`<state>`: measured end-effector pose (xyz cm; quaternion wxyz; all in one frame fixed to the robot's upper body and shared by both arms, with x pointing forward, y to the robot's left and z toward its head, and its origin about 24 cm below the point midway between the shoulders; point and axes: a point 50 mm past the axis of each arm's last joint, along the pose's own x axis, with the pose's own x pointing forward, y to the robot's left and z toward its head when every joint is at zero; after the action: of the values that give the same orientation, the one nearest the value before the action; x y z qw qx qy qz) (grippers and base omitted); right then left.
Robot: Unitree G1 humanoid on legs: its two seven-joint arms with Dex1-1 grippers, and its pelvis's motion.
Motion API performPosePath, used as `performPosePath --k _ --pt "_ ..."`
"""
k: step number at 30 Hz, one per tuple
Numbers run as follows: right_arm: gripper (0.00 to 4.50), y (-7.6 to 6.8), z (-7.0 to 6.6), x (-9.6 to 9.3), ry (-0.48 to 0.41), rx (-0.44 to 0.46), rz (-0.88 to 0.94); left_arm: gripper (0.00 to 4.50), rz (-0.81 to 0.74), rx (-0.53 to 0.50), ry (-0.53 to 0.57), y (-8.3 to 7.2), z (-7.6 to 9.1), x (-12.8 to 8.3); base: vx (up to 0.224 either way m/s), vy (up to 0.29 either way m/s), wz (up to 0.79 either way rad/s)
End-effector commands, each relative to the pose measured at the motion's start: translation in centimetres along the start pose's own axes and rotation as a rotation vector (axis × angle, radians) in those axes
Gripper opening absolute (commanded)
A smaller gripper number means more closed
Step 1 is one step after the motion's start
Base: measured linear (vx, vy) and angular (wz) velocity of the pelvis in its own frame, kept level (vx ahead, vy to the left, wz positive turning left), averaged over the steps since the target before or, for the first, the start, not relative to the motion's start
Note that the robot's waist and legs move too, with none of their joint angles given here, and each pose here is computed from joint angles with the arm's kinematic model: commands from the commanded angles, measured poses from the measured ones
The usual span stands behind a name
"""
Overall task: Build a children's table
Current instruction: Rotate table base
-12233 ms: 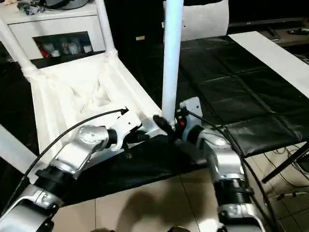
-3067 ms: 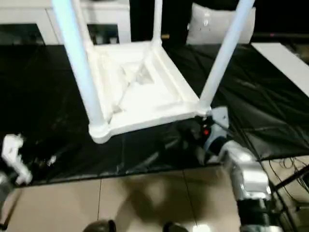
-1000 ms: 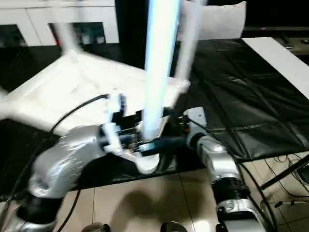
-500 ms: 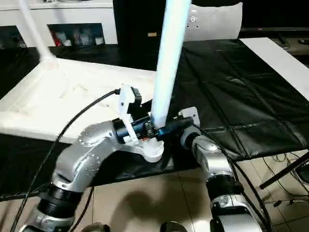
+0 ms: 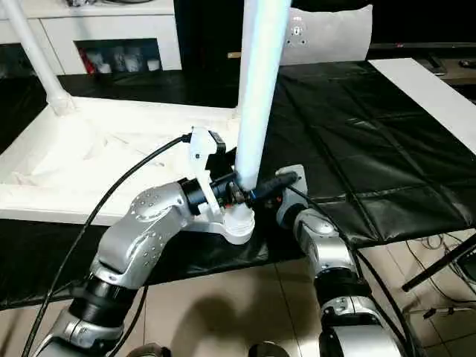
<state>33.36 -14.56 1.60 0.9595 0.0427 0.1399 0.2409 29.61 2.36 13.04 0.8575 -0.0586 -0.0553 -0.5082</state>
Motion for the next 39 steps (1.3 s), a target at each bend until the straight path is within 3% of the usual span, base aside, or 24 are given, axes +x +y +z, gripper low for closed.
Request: performPosePath --k 1,6,8,10,12,17,18,20,22,23,27,29,32,36,39 --pt "4.49 0.2 1.6 0.1 -0.089 -0.007 0.034 4.49 0.029 0.059 0.021 0.7 0.0 0.0 0.000 0.000 0.00" --pt "4.49 -1.2 2.1 -1.7 -0.090 -0.001 0.065 4.49 -0.020 0.109 0.083 1.7 -0.7 -1.5 0.000 0.000 0.00" --pt "4.49 -1.8 2.1 -3.0 -0.096 -0.017 0.076 4.49 -0.089 0.063 0.085 1.7 -0.8 -3.0 0.000 0.000 0.00" --pt "4.49 -1.8 2.0 -3.5 -0.094 -0.012 0.089 4.49 -0.112 0.037 0.078 1.6 -0.8 -3.5 0.000 0.000 0.00" --pt "4.49 -1.3 1.7 -4.9 -0.091 -0.020 0.133 4.49 -0.151 -0.003 0.099 1.3 -1.3 -5.5 0.000 0.000 0.00" --pt "4.49 -1.3 1.8 -6.9 -0.114 -0.064 0.161 4.49 -0.140 0.048 0.189 1.9 -2.7 -8.1 0.000 0.000 0.00" --pt "4.50 -1.3 1.9 -7.4 -0.110 -0.078 0.181 4.32 -0.137 0.061 0.197 2.2 -2.8 -8.4 0.000 0.000 0.00" --pt "4.50 -1.3 2.2 -8.5 -0.101 -0.113 0.208 4.32 -0.178 0.129 0.322 3.3 -3.5 -9.5 0.000 0.000 0.00" --pt "4.50 -1.2 2.3 -8.9 -0.089 -0.136 0.235 4.32 -0.185 0.161 0.375 3.9 -3.8 -9.7 0.000 0.000 0.00" --pt "4.50 -1.2 2.4 -9.2 -0.075 -0.163 0.254 4.03 -0.184 0.186 0.402 4.3 -3.9 -9.6 0.000 0.000 0.00" --pt "4.50 -0.7 2.3 -10.4 0.019 -0.196 0.391 3.76 -0.197 0.242 0.491 5.4 -4.3 -9.2 0.000 0.000 0.00" --pt "4.50 -0.9 2.4 -10.6 0.014 -0.199 0.381 3.49 -0.174 0.258 0.487 5.7 -4.4 -9.0 0.000 0.000 0.00" --pt "4.50 -1.0 2.8 -11.0 -0.017 -0.191 0.316 3.46 -0.105 0.259 0.429 5.9 -4.5 -8.6 0.000 0.000 0.00" --pt "4.50 -1.2 3.0 -11.9 -0.071 -0.053 0.095 3.46 0.126 0.035 0.202 5.1 -3.8 -9.9 0.017 -0.004 0.01" --pt "4.50 -0.6 2.5 -13.1 -0.067 -0.018 0.023 3.46 0.335 -0.004 0.118 4.6 -3.9 -11.5 0.000 0.000 0.00"
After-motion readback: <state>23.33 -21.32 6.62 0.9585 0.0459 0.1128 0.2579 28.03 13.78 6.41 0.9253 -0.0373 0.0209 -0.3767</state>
